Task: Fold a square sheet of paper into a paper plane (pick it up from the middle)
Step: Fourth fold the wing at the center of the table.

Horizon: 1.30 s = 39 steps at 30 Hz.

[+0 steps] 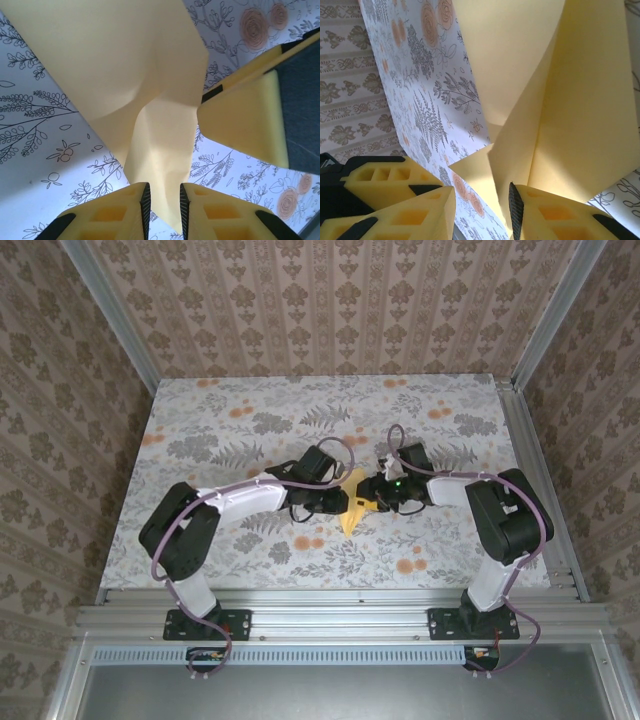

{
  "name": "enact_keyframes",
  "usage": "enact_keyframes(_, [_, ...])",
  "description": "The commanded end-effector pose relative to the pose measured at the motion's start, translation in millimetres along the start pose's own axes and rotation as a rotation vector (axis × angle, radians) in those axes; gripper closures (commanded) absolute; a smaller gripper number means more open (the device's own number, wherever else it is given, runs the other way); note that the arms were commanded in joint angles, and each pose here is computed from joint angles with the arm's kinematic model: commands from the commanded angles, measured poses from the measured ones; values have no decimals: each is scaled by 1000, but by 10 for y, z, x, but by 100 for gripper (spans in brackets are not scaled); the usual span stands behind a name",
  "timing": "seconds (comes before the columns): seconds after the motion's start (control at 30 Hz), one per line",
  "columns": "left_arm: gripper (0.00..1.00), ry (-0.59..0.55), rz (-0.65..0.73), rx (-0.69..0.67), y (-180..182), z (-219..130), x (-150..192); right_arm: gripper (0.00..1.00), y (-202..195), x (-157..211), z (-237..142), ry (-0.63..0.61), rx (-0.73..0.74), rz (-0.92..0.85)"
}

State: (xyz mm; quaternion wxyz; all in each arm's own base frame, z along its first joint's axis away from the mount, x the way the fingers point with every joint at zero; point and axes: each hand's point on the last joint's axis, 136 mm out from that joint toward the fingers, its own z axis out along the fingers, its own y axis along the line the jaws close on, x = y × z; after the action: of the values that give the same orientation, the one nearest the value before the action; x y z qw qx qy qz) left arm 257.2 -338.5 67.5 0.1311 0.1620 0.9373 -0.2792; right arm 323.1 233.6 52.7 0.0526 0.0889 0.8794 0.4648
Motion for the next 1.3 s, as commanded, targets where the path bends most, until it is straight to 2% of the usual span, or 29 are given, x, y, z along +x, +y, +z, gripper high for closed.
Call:
enact_keyframes(0.0, [77, 5, -5, -8, 99, 140, 25, 64, 4, 29, 11, 13, 29, -8])
enact_keyframes(0.1, [78, 8, -9, -5, 112, 195, 36, 66, -42, 36, 59, 22, 59, -14])
enact_keyframes(0.33, [83, 5, -20, -5, 182, 249, 46, 86, -121, 31, 115, 34, 113, -25])
enact_keyframes(0.53, [84, 1, -23, 0, 199, 250, 26, 93, -250, 71, 73, 41, 186, -31])
enact_keyframes(0.67, [85, 5, -21, -4, 211, 226, 37, 92, -243, 66, 58, 37, 192, -40])
enact_keyframes(0.8, [85, 13, -25, -17, 253, 202, 75, 84, -208, 52, 102, 37, 156, -36])
enact_keyframes(0.97, [86, 18, -17, -31, 261, 151, 99, 80, -194, 38, 121, 34, 140, -33])
enact_keyframes(1.27, [89, 31, -16, -45, 319, 165, 142, 80, -205, 32, 148, 36, 132, -21])
